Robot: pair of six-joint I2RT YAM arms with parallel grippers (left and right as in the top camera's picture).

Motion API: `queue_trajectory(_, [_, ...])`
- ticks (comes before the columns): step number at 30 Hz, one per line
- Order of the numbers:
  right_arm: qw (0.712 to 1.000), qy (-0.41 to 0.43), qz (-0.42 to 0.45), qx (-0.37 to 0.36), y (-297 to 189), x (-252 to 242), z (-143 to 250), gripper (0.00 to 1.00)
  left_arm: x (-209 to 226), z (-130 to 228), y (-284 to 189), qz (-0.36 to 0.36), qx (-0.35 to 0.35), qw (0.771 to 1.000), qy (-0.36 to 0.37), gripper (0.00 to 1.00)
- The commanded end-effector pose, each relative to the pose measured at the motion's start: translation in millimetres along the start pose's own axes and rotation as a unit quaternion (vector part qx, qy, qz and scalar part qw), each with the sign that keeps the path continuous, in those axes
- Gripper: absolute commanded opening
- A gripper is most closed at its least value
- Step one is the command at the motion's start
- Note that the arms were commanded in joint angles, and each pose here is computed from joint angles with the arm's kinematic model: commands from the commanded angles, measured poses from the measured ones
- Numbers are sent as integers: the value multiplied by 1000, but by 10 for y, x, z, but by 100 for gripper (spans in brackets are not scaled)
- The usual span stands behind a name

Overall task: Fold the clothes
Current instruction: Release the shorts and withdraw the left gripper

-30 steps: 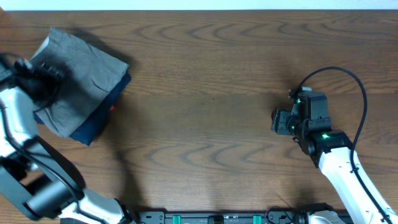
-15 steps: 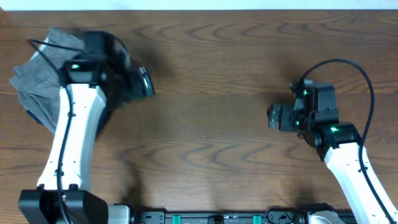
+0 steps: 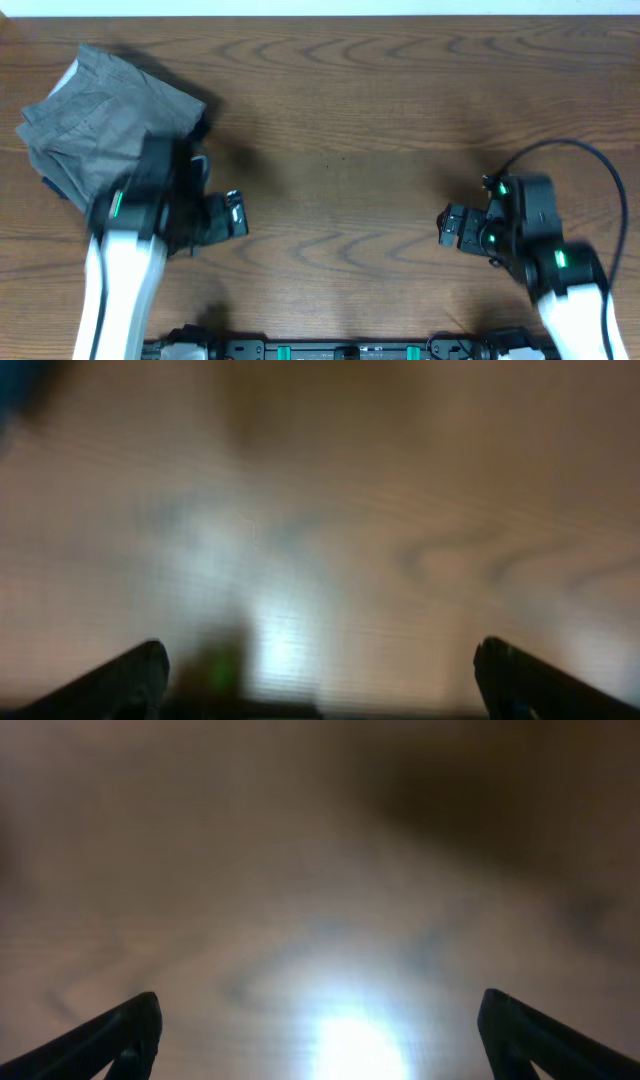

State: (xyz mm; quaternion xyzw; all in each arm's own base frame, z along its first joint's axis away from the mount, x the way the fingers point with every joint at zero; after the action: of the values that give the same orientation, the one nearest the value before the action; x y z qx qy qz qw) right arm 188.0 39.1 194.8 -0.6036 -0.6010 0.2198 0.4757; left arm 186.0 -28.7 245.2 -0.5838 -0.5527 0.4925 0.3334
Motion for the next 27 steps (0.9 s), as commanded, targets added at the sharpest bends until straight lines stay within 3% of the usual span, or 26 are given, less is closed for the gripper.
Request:
queue_trajectory(1, [993, -3, 2, -121, -194, -59, 28, 99, 99, 252, -316, -4, -157, 988, 4, 98])
queue_trajectory(5, [974, -2, -33, -225, -413, -77, 21, 99, 130, 460, -697, 26, -340, 940, 18, 98])
queue_trajectory(9, [968, -1, -46, -248, -548, -117, 112, 99, 170, 829, -1014, 55, -444, 894, 27, 98])
queue_trajectory(14, [972, -2, -38, -233, -535, -157, 182, 99, 219, 1139, -1183, 75, -515, 853, 34, 98])
queue_trajectory(27, [989, -4, 13, -144, -411, -329, 477, 99, 261, 1227, -1036, 60, -462, 885, 29, 98])
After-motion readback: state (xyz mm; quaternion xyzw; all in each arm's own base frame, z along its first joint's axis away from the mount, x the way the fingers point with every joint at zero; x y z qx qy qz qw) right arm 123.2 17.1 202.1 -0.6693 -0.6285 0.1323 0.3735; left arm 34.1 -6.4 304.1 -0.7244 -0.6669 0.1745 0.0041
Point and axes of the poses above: each gripper's point midway between its finger pads, its own y axis out along the fingers, its own x axis along the line the jaws close on, z = x × y, the point moved 7 cm from there along -y, back along the fingers, and after that the axes turned 4 degrees about y, right-handed, at the moved point
